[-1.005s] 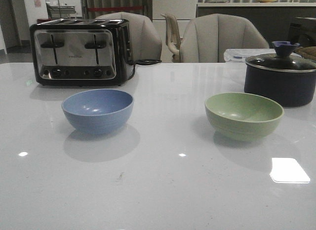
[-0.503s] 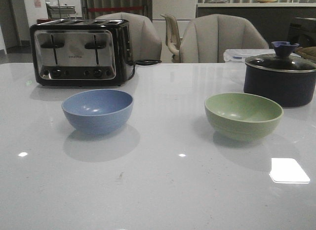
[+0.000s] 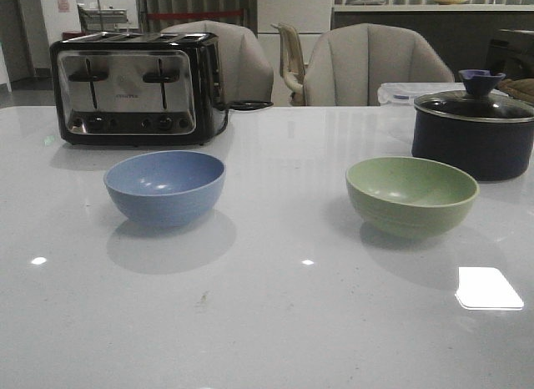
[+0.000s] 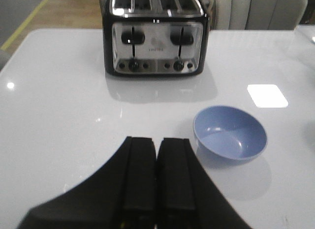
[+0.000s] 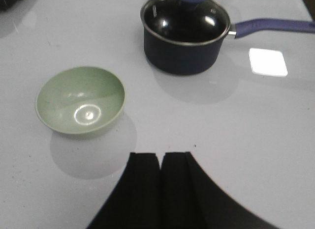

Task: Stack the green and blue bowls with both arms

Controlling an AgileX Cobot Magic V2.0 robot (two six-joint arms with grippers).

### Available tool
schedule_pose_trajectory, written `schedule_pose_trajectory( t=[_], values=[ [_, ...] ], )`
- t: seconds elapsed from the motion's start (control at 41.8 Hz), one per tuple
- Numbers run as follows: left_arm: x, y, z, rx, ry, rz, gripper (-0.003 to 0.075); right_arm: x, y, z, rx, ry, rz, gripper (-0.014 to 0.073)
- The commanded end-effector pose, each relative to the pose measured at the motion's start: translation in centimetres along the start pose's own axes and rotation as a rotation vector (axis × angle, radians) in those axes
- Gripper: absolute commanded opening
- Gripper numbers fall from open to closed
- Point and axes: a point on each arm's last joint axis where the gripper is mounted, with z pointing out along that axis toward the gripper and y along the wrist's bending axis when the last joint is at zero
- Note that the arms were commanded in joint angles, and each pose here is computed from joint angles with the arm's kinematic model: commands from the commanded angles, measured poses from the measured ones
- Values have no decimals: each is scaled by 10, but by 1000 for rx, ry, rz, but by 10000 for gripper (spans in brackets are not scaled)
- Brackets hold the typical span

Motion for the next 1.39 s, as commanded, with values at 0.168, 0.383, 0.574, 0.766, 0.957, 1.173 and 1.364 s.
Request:
schedule_pose_trajectory(
  t=[0.168,0.383,0.574,0.766,0.957,1.173,1.364],
  values=[
    [-8,1,20,-4,47,-9,101,-9,0,38,1,63,-14,34],
    [-7,2,30,-10,73,-6,306,-3,0,63,-1,160,-14,181],
    [-7,3,36,-11,92,-7,533,-6,1,82,-15,158,21,509],
    [-7,3,36,-12,88,-8,531,-23,11,108,-67,283,54,525],
    [-8,3,36,-12,80,-7,531,-45,24,148,-110,356,48,525],
    [-8,3,36,-12,80,-7,531,-57,28,199,-114,407,63,525],
    [-8,3,36,-12,80,-7,531,-53,30,243,-109,458,64,525]
  ],
)
